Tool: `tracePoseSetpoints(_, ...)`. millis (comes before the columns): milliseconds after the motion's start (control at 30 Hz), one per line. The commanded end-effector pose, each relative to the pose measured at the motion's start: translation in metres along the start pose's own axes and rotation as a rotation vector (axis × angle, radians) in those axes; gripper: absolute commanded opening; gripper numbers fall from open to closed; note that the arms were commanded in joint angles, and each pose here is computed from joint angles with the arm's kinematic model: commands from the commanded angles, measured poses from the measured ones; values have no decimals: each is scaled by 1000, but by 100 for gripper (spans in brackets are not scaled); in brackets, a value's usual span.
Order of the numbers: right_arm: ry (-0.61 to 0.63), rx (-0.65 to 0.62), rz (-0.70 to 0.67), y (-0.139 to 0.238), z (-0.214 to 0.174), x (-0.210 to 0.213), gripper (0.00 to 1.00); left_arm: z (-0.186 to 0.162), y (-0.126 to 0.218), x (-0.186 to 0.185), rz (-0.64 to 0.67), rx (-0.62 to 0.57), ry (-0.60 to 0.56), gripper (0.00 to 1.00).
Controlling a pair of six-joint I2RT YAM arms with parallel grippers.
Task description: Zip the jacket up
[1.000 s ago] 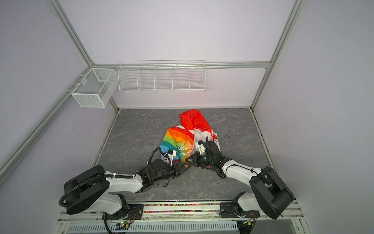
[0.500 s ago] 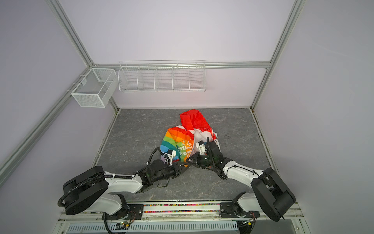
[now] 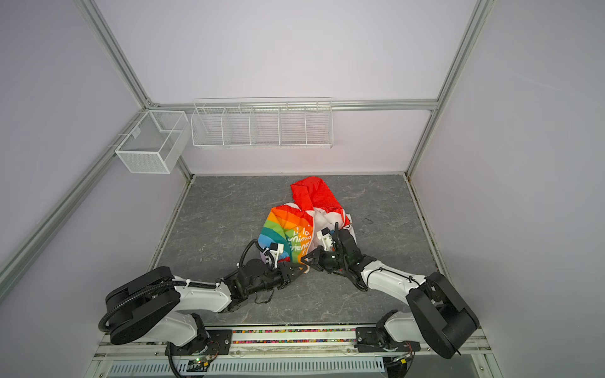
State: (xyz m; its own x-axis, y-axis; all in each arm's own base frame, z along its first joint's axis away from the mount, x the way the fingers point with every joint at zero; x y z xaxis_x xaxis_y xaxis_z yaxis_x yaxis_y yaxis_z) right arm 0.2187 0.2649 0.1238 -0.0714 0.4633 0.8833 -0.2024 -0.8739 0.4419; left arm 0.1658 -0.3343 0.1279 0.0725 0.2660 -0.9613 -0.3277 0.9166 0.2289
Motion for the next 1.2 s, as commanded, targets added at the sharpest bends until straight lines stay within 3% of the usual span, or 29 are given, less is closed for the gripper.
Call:
tracePoseSetpoints(0,14,6,21,1,-3,3,6,0,-5,-17,-68,13,-17,11)
tracePoseSetpoints(267,13,6,20,0,-2,2,6,-1,-7,-20,-83,18,-36,1)
tracePoseSetpoints(1167,9,6,19,1,-2,2,6,-3,-6,-23,-109,21,-44,10)
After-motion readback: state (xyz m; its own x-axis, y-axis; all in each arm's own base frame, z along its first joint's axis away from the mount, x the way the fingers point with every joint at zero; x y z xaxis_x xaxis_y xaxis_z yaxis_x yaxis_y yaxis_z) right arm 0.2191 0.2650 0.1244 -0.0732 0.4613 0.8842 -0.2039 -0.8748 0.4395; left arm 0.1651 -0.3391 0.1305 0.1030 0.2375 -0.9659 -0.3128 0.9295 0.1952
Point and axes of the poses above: each gripper's point midway between its finger pads, its own y axis back along the fingers, its own x axis along the line the jaws close on, z = x × y, the point moved 2 cm from there along y, back along the fingers, and after that the axes turned 2 degrees about y, right-handed, at the moved point
